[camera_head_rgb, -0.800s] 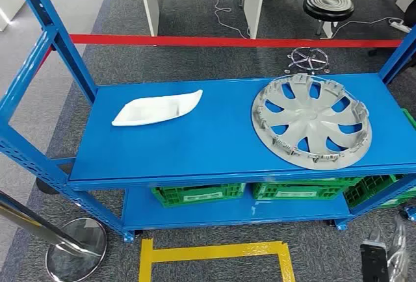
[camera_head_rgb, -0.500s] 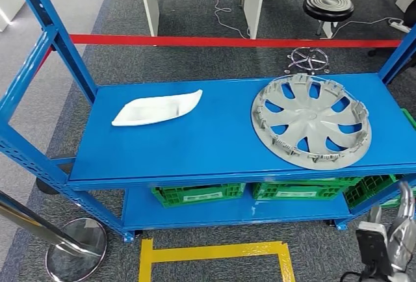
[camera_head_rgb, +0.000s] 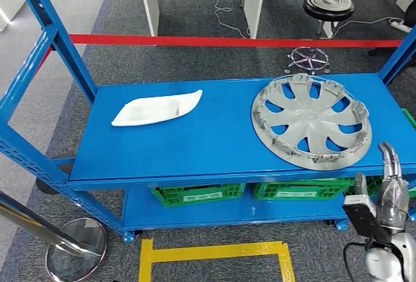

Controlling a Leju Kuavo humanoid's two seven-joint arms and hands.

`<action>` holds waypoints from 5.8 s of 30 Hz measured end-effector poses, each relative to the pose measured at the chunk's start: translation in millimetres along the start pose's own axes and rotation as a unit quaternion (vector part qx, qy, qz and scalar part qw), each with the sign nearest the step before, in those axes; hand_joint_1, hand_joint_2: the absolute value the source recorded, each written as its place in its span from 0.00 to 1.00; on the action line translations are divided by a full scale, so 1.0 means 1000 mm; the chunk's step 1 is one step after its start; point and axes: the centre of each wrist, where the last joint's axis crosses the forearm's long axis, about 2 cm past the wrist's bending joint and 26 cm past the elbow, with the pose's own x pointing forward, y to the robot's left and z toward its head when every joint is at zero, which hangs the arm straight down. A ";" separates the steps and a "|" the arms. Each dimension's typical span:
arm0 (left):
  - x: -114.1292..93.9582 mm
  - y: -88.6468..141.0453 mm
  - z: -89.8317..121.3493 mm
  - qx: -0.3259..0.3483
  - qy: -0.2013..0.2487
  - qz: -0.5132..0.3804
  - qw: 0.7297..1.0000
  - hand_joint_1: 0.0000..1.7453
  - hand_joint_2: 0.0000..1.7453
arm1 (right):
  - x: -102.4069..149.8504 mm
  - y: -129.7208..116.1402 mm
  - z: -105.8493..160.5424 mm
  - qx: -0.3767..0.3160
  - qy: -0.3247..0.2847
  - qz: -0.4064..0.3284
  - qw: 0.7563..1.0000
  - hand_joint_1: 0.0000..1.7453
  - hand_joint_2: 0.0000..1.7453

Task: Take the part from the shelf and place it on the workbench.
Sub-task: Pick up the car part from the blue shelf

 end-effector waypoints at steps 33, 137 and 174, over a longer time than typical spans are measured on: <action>0.004 0.003 -0.004 -0.021 -0.017 -0.046 0.999 0.00 0.00 | -0.020 0.010 -0.060 0.225 -0.038 0.076 0.971 0.00 1.00; 0.002 0.007 -0.008 -0.105 -0.055 0.103 0.988 0.00 1.00 | -0.016 0.035 -0.083 0.368 -0.161 0.258 0.879 1.00 1.00; -0.001 0.016 -0.010 0.013 -0.001 0.063 0.998 0.00 1.00 | 0.071 0.018 -0.107 0.090 -0.307 0.277 0.906 1.00 1.00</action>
